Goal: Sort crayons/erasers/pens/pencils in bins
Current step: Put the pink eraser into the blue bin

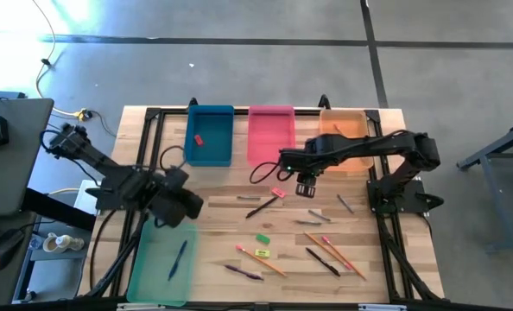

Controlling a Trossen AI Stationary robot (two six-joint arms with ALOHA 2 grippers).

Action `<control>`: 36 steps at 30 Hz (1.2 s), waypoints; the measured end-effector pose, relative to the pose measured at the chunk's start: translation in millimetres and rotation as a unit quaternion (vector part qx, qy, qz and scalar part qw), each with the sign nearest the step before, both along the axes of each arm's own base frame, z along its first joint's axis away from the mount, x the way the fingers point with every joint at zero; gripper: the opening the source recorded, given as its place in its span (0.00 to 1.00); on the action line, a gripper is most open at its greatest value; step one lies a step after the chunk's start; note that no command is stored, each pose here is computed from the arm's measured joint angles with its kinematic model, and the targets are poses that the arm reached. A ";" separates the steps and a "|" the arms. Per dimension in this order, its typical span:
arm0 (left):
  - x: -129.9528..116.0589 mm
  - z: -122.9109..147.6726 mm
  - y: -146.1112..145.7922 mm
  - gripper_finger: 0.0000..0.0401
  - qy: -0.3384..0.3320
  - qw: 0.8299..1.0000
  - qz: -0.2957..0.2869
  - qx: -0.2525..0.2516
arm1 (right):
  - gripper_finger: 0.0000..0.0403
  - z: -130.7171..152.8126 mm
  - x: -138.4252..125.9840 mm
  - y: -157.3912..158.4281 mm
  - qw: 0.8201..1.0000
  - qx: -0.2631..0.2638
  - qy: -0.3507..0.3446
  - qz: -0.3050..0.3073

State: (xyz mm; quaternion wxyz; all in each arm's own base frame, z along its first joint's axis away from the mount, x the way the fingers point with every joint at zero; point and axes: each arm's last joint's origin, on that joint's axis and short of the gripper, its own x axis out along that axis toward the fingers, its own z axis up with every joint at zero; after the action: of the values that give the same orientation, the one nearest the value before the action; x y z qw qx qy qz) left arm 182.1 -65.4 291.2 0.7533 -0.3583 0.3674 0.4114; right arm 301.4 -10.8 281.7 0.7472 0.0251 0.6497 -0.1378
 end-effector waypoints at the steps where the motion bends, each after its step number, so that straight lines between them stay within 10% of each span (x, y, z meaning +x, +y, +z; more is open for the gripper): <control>1: -0.2 1.4 3.7 0.40 -0.003 1.000 0.005 0.000 | 0.36 -2.9 -2.9 -1.3 1.000 0.000 -0.006 -0.005; 16: -11.3 18.6 61.6 0.40 -0.015 0.997 0.074 0.022 | 0.36 -10.1 10.7 -3.3 0.990 0.031 -0.131 -0.034; 36: -33.7 28.6 106.0 0.40 0.032 0.999 0.011 0.028 | 0.54 -51.7 38.7 3.6 0.985 0.109 -0.101 -0.087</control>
State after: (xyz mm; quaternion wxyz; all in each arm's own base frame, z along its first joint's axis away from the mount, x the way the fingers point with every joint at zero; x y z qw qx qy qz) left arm 148.4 40.6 319.8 0.7461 -0.3279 0.3761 0.4409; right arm 340.1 -7.2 230.0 0.7866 0.1766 0.5776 -0.1280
